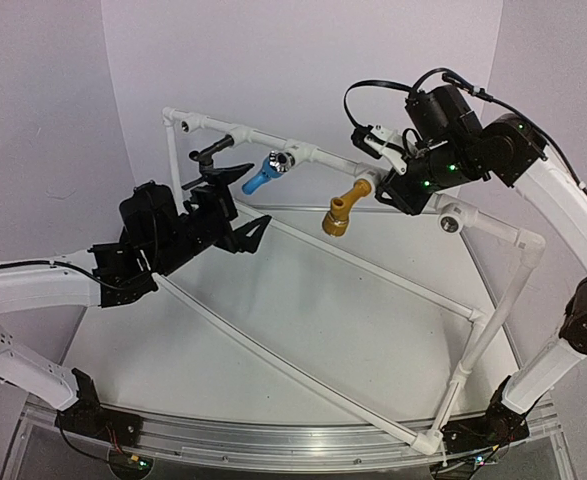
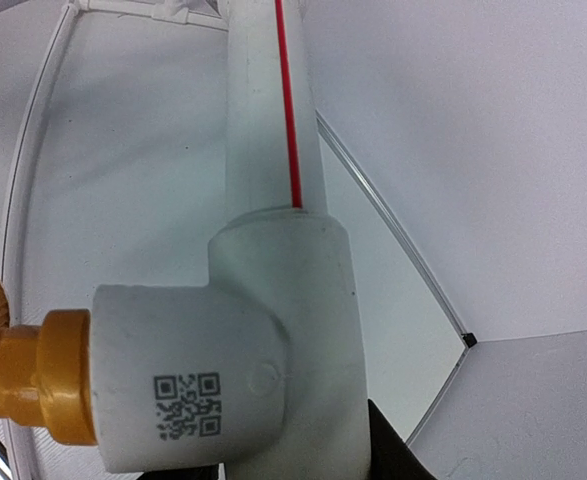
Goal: Install the water faucets
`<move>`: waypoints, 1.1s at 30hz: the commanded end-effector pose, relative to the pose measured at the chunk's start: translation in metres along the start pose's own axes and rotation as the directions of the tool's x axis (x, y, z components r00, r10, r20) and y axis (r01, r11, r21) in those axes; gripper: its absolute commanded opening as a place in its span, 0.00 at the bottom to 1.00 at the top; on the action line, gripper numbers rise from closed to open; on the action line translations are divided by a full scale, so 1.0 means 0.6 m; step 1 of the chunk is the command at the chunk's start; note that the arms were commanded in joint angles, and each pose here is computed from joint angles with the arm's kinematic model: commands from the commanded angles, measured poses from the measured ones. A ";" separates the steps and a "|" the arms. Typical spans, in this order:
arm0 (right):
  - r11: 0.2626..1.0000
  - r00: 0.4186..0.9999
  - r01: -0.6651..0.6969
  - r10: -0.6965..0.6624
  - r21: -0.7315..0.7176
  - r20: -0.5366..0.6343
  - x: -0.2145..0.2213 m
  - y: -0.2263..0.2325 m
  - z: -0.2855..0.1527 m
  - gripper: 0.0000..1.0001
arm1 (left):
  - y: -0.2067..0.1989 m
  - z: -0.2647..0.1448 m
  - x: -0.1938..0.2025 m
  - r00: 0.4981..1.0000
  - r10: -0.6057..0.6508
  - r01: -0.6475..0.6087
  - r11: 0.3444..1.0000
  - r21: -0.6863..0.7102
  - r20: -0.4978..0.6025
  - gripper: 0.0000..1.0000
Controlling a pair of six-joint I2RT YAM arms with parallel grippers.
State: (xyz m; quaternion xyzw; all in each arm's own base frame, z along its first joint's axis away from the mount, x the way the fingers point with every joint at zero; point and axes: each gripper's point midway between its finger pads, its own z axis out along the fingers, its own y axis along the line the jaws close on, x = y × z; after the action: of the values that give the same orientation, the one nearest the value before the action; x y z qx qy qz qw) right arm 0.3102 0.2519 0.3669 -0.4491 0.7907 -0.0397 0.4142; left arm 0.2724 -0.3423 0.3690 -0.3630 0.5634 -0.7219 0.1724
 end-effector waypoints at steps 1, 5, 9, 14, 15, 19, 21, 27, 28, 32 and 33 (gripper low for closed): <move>0.999 1.000 0.010 -0.010 -0.032 -0.017 0.006 0.017 0.020 0.42 | -0.088 0.017 0.050 0.986 -0.133 0.148 0.975 0.165 -0.098 0.96; 0.999 1.000 0.008 -0.009 -0.033 -0.011 0.006 0.017 0.015 0.42 | -0.091 0.027 0.059 0.981 -0.165 0.180 0.969 0.168 -0.096 0.94; 0.999 1.000 0.007 -0.008 -0.034 -0.007 0.006 0.017 0.012 0.42 | -0.095 0.032 0.058 0.980 -0.182 0.192 0.966 0.175 -0.075 0.92; 0.999 1.000 0.011 -0.011 -0.031 -0.002 0.007 0.015 0.008 0.42 | -0.100 0.040 0.059 0.982 -0.180 0.189 0.963 0.190 -0.061 0.85; 0.999 1.000 0.012 -0.012 -0.032 -0.002 0.007 0.015 0.008 0.42 | -0.099 0.041 0.056 0.983 -0.177 0.184 0.964 0.190 -0.053 0.84; 0.999 1.000 0.016 -0.016 -0.031 0.001 0.008 0.015 0.006 0.42 | -0.095 0.041 0.046 0.984 -0.179 0.180 0.966 0.188 -0.020 0.77; 0.999 1.000 0.018 -0.018 -0.032 0.000 0.009 0.015 0.006 0.41 | -0.096 0.042 0.045 0.985 -0.175 0.173 0.967 0.187 -0.010 0.72; 0.999 1.000 0.019 -0.019 -0.031 0.002 0.011 0.016 0.006 0.41 | -0.096 0.046 0.040 0.985 -0.173 0.167 0.967 0.193 0.012 0.64; 0.999 1.000 0.018 -0.018 -0.030 0.002 0.011 0.016 0.006 0.41 | -0.098 0.046 0.038 0.985 -0.171 0.165 0.966 0.197 0.016 0.61; 0.999 1.000 0.021 -0.021 -0.030 0.002 0.010 0.016 0.007 0.41 | -0.098 0.047 0.035 0.986 -0.162 0.153 0.969 0.195 0.032 0.55; 0.999 1.000 0.022 -0.022 -0.029 0.003 0.009 0.015 0.007 0.41 | -0.099 0.047 0.034 0.986 -0.163 0.153 0.968 0.197 0.035 0.54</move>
State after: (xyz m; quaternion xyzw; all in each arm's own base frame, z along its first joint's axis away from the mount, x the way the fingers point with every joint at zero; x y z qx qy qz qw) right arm 0.3093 0.2513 0.3693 -0.4538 0.7817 -0.0403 0.4259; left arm 0.2868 -0.3606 0.4075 -0.4079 0.4819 -0.7595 0.1566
